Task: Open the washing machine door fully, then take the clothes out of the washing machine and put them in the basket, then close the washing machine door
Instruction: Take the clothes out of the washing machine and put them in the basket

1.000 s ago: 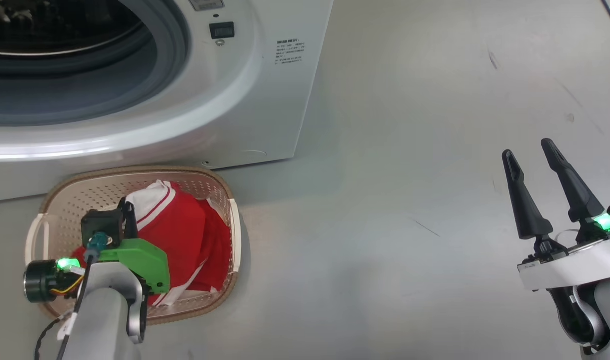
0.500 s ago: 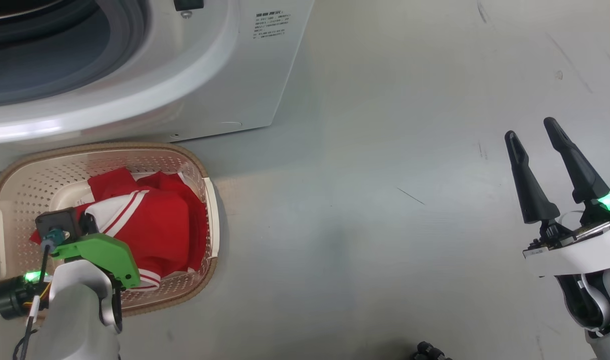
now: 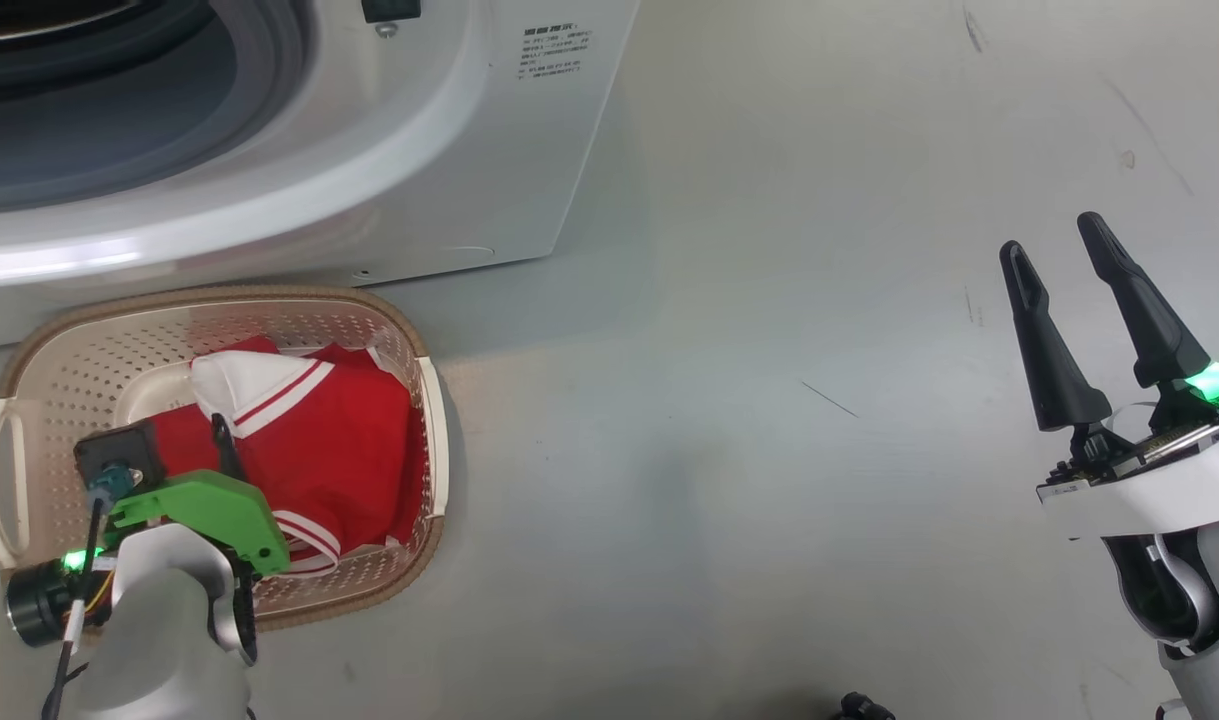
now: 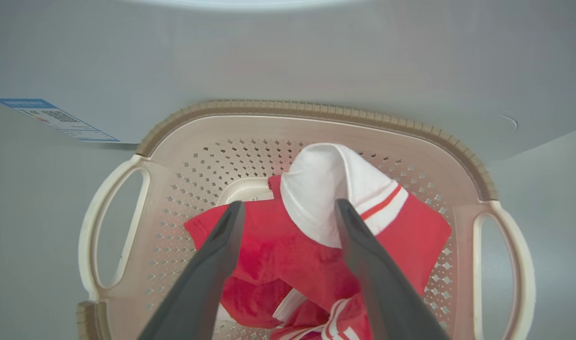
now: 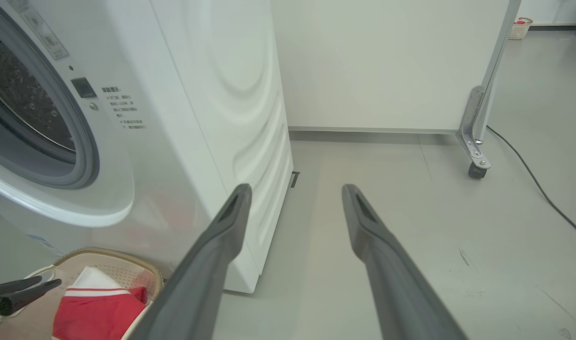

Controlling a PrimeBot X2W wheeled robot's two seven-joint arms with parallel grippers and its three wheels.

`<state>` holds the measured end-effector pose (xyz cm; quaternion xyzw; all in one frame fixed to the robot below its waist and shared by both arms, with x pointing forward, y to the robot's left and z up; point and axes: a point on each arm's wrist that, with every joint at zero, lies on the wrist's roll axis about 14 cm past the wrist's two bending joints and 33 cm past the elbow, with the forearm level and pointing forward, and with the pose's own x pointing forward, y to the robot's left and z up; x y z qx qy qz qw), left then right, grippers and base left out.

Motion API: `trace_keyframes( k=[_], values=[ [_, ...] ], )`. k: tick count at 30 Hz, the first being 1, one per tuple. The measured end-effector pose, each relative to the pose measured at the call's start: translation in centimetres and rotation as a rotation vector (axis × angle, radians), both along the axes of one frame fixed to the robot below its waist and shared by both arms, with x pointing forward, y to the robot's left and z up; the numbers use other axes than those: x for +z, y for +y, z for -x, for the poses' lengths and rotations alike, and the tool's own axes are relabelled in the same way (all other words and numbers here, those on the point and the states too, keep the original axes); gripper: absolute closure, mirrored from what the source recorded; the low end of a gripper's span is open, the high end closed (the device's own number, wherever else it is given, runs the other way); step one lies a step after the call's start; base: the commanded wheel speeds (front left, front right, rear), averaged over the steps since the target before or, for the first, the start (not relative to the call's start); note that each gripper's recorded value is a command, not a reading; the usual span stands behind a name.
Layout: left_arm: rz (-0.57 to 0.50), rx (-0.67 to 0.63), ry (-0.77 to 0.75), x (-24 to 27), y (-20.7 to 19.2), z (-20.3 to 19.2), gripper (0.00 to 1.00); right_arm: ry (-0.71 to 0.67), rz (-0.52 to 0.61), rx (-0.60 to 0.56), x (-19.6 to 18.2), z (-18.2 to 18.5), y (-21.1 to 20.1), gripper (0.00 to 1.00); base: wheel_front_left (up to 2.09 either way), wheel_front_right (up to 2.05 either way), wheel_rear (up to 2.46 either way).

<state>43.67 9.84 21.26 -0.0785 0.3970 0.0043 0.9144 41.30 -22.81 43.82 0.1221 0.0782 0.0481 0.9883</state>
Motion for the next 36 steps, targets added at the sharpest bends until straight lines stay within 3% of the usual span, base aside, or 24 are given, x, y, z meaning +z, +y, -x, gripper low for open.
trace_keyframes(
  k=[14, 22, 28, 36],
  values=[
    [0.01, -0.062, -0.141, 5.2, -1.2, -0.5, 0.0, -0.105, -0.032, 0.018, 3.5, 0.2, 1.4, 0.0, 0.0, 0.0, 0.0],
    [0.071, -0.109, -0.323, 11.3, -2.2, -1.9, 0.0, -0.154, -0.038, 0.041, 5.2, 1.1, 2.4, 0.0, 0.0, 0.0, 0.0],
    [0.091, -0.116, -0.54, 18.4, -2.4, -3.5, 0.0, -0.183, -0.046, 0.056, 6.2, 1.8, 3.2, 0.0, 0.0, 0.0, 0.0],
    [0.065, -0.144, -0.673, 23.0, -1.9, -1.2, 0.0, -0.22, -0.06, 0.093, 7.3, 2.7, 5.0, 0.0, 0.0, 0.0, 0.0]
  ],
)
